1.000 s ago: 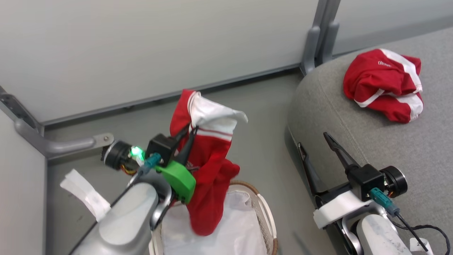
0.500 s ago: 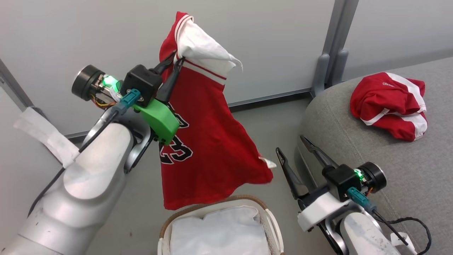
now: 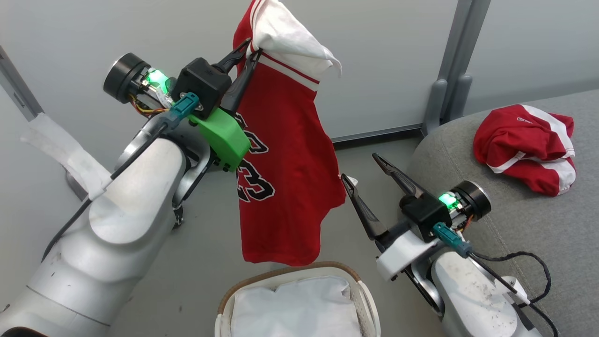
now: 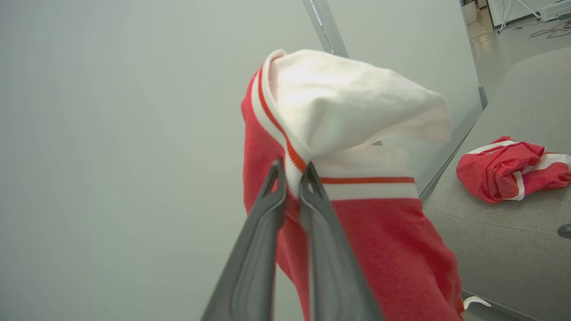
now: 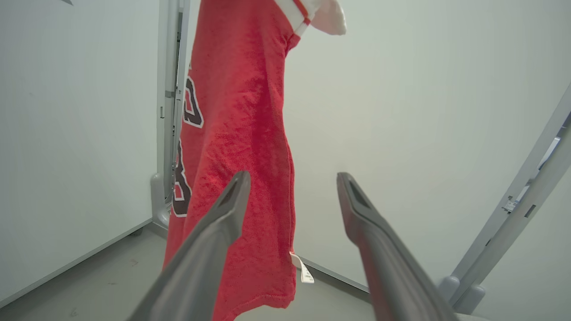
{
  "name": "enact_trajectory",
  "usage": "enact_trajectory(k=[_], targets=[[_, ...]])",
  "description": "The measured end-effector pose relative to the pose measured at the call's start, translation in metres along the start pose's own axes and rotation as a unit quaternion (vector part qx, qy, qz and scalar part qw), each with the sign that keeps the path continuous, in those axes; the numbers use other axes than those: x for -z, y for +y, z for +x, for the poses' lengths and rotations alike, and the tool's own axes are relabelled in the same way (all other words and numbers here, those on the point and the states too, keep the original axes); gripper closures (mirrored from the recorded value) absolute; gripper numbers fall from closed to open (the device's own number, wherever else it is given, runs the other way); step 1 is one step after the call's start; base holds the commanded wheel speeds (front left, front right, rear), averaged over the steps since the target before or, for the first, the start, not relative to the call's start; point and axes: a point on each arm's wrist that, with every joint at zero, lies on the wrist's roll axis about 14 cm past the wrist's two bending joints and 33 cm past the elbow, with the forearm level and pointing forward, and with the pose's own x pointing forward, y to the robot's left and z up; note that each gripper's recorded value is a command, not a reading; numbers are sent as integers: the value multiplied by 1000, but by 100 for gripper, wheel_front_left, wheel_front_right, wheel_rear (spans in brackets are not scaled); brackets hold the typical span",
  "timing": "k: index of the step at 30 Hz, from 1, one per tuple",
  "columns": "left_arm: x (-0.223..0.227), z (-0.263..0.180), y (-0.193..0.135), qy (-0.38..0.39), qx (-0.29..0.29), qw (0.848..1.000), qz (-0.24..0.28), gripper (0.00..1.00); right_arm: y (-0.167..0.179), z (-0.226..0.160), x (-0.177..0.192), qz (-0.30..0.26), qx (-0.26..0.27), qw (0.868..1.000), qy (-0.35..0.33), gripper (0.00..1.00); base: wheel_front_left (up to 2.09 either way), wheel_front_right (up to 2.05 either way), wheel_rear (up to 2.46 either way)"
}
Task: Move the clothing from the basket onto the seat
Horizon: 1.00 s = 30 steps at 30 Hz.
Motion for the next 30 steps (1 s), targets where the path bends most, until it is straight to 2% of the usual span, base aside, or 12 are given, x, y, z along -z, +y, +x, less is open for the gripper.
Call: enact_trajectory(k=[5,15,19,25,26,27,29,30], targets=[[-6,0,-4,-8,7,1000,3,100,6,19,1,-45,-30,999,7,0,0,0,0],[-20,0,-21,-28,33,999,9,100,22,34,18,-89,-100,990,41,0,0,0,0],[-28,0,-31,-40,46,998,8,100,37,36,25,-90,-135,985,53,0,0,0,0],[-40,-1,-45,-58,66,996,-2,100,46,42,30,-83,-158,982,65,1,0,0,0],[-41,-1,-46,-59,67,996,-4,100,48,42,31,-80,-161,981,66,43,0,0,0],[-42,-1,-47,-62,69,996,-7,100,51,42,32,-76,-165,981,68,62,0,0,0],[-44,-1,-48,-64,70,995,-9,100,56,44,31,-71,-172,980,67,80,0,0,0],[-44,-1,-48,-65,70,995,-12,100,57,45,30,-69,-174,980,66,96,0,0,0]])
